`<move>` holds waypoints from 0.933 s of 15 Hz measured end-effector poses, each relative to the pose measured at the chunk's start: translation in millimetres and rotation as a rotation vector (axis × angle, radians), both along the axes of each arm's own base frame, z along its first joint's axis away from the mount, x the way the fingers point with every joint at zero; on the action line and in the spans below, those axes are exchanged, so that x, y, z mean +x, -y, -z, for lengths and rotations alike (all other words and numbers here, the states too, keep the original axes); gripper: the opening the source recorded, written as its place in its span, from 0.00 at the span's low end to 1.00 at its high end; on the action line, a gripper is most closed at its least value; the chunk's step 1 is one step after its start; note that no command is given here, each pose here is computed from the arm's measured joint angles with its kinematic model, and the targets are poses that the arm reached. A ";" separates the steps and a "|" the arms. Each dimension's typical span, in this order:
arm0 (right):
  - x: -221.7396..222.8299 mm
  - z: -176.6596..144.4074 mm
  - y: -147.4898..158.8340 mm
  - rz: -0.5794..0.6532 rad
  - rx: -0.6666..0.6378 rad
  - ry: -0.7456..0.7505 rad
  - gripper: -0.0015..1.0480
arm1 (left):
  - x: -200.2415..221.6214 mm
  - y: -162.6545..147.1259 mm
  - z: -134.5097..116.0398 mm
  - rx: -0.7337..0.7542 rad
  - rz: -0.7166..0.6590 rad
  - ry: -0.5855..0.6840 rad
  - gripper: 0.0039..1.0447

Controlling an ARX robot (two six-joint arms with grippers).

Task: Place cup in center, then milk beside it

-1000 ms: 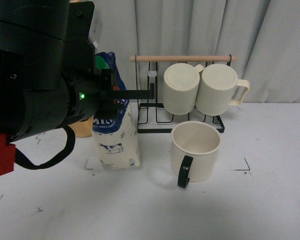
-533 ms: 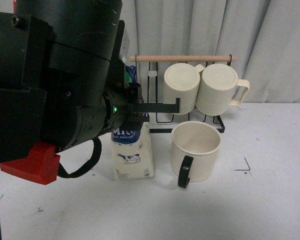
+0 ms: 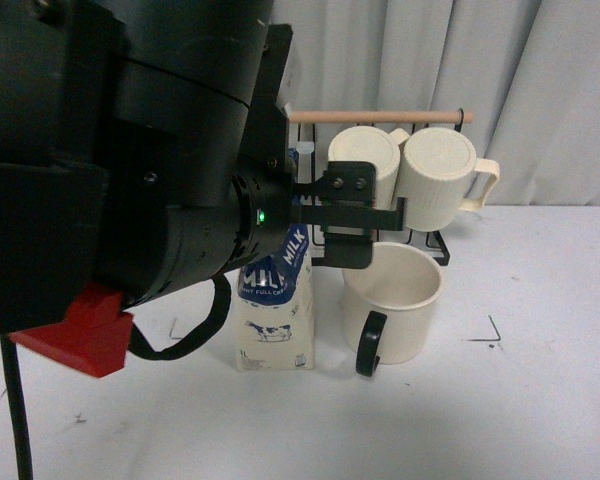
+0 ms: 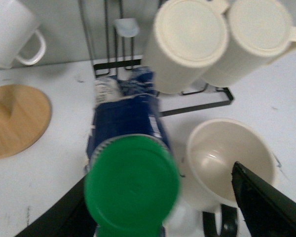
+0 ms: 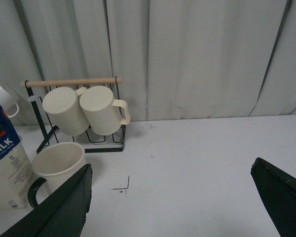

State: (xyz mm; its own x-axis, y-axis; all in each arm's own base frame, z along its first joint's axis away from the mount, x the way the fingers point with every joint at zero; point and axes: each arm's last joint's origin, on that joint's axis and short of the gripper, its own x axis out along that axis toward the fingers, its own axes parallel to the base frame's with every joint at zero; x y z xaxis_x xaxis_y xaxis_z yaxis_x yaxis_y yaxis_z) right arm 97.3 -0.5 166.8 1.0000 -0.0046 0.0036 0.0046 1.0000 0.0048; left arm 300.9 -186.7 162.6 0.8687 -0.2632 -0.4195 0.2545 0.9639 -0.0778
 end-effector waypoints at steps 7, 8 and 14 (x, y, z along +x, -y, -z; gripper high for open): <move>0.0 0.0 0.0 0.000 0.000 0.000 0.94 | -81.5 -66.5 -27.1 0.051 0.337 0.130 0.94; 0.0 0.0 0.0 -0.001 0.000 0.000 0.94 | -82.8 -67.4 -28.4 0.032 0.144 0.321 0.83; 0.0 0.0 0.0 0.000 0.000 0.000 0.94 | -137.6 -152.4 -5.5 0.020 -0.274 0.456 0.01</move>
